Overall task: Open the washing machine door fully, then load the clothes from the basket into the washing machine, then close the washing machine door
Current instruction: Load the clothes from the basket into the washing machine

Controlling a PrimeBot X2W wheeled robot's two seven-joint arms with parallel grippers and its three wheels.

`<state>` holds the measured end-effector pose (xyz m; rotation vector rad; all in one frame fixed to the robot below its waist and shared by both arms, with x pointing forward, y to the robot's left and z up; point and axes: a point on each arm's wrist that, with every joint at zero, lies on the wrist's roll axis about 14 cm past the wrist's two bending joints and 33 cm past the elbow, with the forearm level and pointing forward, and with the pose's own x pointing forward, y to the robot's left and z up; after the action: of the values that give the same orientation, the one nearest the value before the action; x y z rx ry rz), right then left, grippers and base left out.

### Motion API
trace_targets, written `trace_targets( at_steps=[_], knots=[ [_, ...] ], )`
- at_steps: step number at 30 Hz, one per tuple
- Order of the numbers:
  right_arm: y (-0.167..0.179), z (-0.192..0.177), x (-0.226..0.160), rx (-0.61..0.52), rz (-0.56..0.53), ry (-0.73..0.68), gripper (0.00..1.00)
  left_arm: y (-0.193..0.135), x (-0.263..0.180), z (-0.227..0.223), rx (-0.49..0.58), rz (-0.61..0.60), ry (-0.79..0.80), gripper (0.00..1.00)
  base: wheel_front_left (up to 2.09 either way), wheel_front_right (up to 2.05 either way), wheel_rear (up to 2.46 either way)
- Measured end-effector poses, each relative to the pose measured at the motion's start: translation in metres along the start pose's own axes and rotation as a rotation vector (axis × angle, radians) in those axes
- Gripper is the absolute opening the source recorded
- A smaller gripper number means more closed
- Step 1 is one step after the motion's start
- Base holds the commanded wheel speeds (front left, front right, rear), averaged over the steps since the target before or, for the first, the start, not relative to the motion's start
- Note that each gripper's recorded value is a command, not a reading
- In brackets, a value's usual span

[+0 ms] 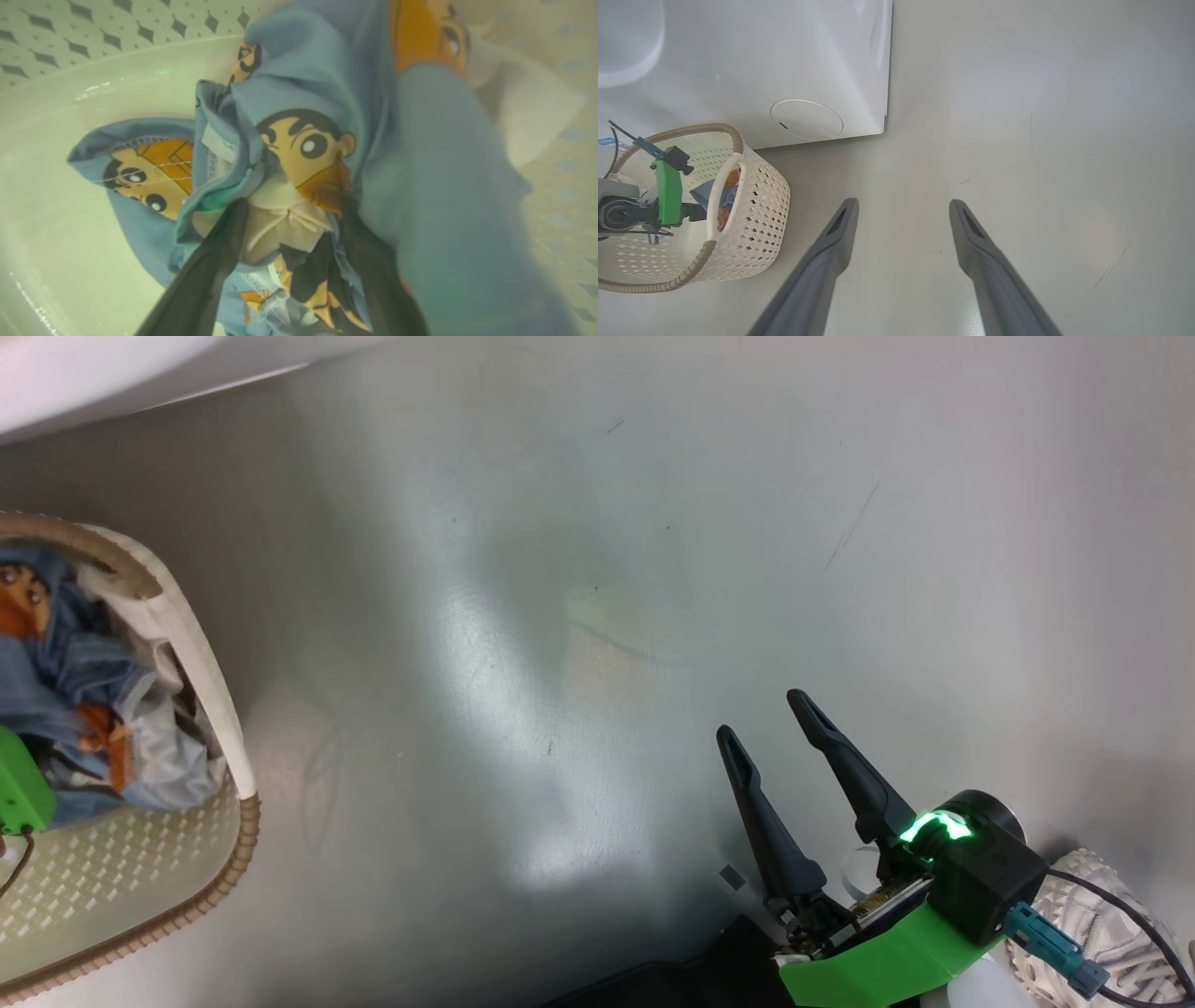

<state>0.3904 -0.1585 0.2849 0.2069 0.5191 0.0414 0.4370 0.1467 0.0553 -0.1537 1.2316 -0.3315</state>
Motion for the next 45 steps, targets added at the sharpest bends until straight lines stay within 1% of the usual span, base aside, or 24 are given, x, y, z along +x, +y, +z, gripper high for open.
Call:
trace_targets(
  at_steps=[1,2,10,17,21,25,32,45],
  knots=[
    [0.000,0.000,0.000,0.000,0.001,-0.001,1.00,0.001,0.000,-0.001,0.002,0.006,0.004,0.35,0.00,0.00,0.00],
    [0.000,0.001,0.000,0.000,0.001,-0.003,1.00,0.002,-0.001,-0.002,0.003,0.010,0.006,0.00,0.00,0.00,0.00],
    [0.001,0.013,0.002,-0.007,0.007,-0.039,1.00,-0.004,-0.006,0.013,-0.040,0.003,-0.052,0.00,0.00,0.00,0.00],
    [0.005,0.028,0.003,-0.011,0.021,-0.084,1.00,-0.017,-0.024,0.025,-0.068,-0.027,-0.121,0.00,0.00,0.00,0.00],
    [0.007,0.048,0.007,-0.023,0.036,-0.142,1.00,-0.024,-0.045,0.031,-0.119,-0.039,-0.171,0.00,0.00,0.00,0.00],
    [0.010,0.054,0.005,-0.024,0.044,-0.159,1.00,-0.029,-0.058,0.037,-0.138,-0.050,-0.202,0.00,0.00,0.00,0.00],
    [0.016,0.077,0.005,-0.039,0.067,-0.224,1.00,-0.039,-0.092,0.072,-0.191,-0.069,-0.348,0.00,0.00,0.00,0.00],
    [0.039,0.110,-0.011,-0.062,0.127,-0.315,1.00,-0.050,-0.165,0.077,-0.256,-0.061,-0.532,0.00,0.00,0.00,0.00]
  ],
)
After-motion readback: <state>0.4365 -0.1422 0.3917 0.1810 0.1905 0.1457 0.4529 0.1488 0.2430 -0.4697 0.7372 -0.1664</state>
